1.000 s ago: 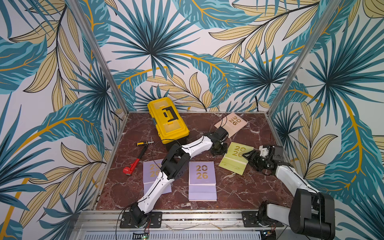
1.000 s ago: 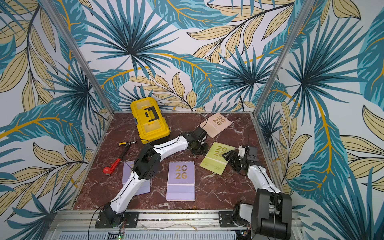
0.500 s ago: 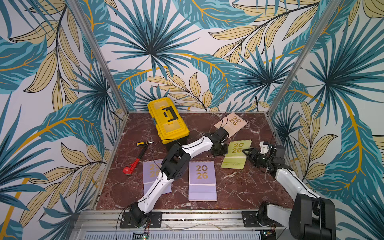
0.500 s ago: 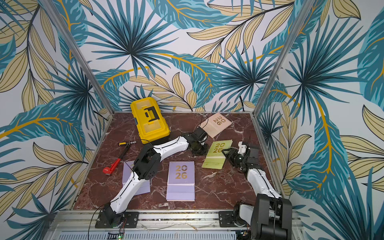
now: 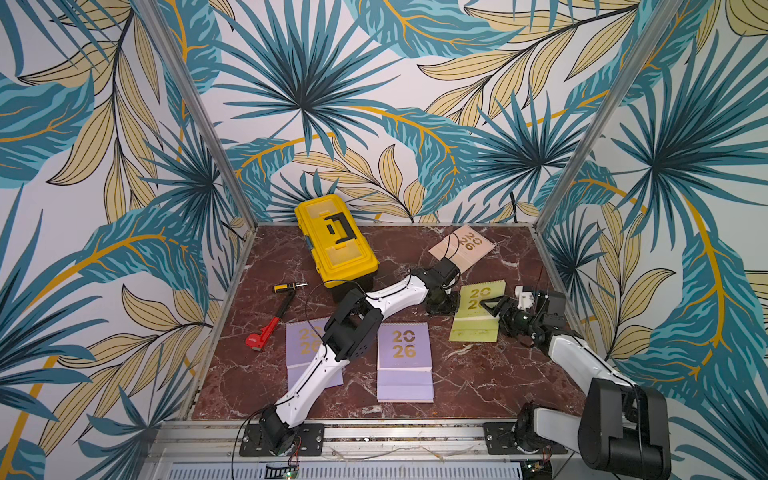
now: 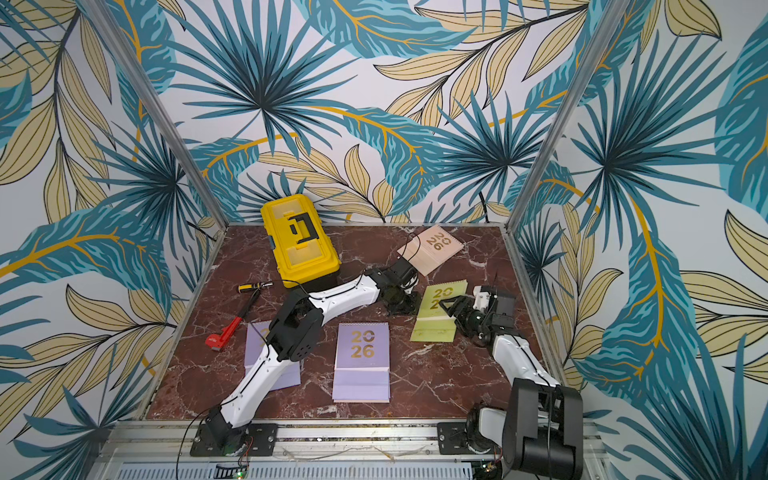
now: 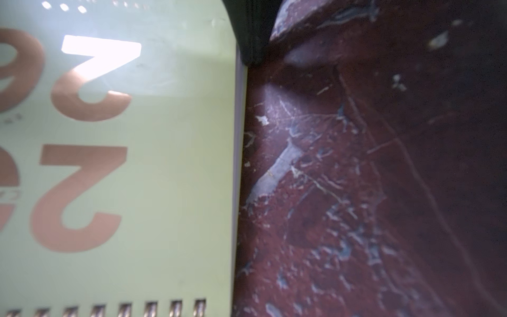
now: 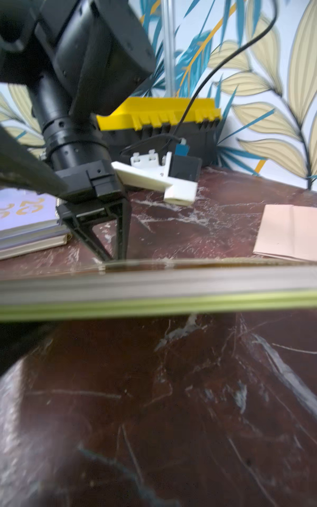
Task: Stack the calendars
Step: Pick up the calendar at the center of the board.
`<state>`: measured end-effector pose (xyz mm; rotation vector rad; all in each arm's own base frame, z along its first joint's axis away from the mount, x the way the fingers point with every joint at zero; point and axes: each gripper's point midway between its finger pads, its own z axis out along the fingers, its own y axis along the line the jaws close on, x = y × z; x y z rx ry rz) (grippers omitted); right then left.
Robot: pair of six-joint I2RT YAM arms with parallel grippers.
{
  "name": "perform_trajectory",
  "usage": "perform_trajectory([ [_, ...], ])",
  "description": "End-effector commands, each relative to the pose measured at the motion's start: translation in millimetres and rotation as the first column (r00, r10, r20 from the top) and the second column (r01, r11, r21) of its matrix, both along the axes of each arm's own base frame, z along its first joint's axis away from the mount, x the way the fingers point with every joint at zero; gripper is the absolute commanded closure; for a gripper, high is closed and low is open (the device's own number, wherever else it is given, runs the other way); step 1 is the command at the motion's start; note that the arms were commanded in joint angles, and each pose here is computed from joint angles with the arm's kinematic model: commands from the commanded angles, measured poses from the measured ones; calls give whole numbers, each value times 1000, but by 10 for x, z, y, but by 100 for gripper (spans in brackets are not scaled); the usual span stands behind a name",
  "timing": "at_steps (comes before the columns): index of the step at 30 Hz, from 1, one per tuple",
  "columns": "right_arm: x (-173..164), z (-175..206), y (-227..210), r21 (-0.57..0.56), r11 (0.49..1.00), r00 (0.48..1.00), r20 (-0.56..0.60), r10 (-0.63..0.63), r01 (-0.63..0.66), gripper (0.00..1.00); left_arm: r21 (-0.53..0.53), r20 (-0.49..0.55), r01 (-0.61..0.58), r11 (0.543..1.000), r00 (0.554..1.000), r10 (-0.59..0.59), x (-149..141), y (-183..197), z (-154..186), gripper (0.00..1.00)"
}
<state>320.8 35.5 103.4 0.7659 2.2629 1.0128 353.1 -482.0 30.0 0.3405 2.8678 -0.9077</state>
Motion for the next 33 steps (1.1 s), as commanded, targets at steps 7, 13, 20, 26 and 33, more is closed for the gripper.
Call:
perform_trajectory([
  [7, -127, -115, -43, -99, 993, 992, -117, 48, -60, 33, 36, -35, 28, 999, 999, -27, -163, 60, -121, 100],
  [13, -143, -180, -98, -140, 988, 986, -160, 44, -67, 55, 37, -34, 24, 999, 999, -23, -155, 69, -116, 100],
  [20, -160, -168, -109, -153, 986, 987, -154, 40, -64, 78, 9, -19, 27, 1000, 999, -26, -131, 34, 42, 100],
  [26, -172, -33, -76, -144, 988, 994, -99, 45, -59, 100, -33, 42, 24, 999, 999, -22, -61, 20, 419, 100],
  [33, -243, 178, 13, -104, 993, 998, -39, 55, -59, 100, -53, 103, 7, 999, 995, -1, -35, 155, 810, 100],
])
